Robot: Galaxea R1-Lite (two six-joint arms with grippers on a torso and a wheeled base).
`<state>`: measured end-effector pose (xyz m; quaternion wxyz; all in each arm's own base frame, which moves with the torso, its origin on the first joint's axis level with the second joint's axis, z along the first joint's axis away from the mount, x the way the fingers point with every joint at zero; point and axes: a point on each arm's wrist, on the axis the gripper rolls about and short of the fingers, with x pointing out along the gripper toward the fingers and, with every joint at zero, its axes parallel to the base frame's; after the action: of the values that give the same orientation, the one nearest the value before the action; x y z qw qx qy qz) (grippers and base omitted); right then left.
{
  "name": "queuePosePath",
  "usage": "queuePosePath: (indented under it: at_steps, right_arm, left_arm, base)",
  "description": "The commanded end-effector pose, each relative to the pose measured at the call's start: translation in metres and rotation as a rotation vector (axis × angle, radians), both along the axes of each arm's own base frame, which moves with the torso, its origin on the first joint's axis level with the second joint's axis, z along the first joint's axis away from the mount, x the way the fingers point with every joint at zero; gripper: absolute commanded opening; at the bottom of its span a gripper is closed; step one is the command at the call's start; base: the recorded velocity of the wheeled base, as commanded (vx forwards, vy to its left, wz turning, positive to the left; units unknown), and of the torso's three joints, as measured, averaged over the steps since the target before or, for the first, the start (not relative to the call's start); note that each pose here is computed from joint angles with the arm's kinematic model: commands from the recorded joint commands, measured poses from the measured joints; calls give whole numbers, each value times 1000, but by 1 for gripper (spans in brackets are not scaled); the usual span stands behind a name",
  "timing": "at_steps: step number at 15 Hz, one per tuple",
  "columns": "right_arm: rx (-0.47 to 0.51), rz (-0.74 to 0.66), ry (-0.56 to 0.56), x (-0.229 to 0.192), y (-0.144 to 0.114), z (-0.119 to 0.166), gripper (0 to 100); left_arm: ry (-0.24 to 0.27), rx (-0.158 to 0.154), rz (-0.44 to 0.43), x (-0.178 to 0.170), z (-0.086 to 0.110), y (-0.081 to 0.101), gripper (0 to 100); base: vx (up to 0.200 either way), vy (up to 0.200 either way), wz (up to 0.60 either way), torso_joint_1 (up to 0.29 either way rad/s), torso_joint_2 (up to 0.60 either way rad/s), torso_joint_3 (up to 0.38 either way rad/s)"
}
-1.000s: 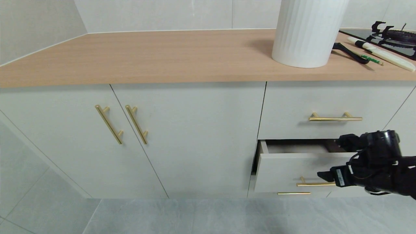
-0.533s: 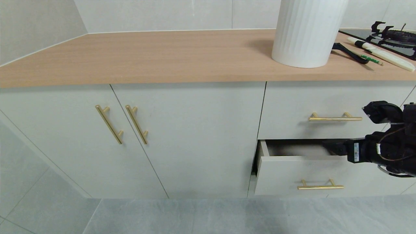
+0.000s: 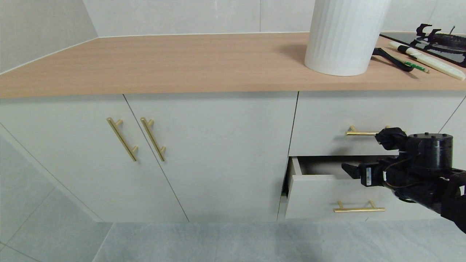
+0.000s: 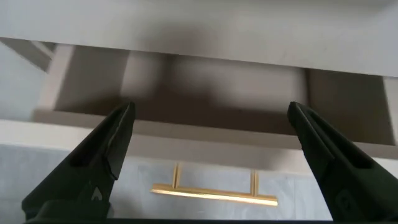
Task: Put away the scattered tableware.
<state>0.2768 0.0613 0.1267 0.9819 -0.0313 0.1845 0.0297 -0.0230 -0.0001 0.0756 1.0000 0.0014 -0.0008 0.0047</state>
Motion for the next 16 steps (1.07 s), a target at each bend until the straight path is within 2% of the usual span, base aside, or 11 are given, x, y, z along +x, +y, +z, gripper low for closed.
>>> queuePosePath:
  at_steps: [1, 11, 16]
  right_arm:
    - [-10, 0, 38, 5, 2, -12, 100]
    - [-16, -3, 49, 4, 0, -14, 100]
    - [-38, -2, 136, -9, -3, -5, 100]
  left_arm:
    - [0, 0, 1, 0, 0, 0, 100]
    - [2, 0, 0, 0, 0, 0, 100]
    - [2, -1, 1, 0, 0, 0, 100]
  base:
    - [0, 0, 0, 0, 0, 0]
    - [0, 0, 0, 0, 0, 0]
    - [0, 0, 0, 0, 0, 0]
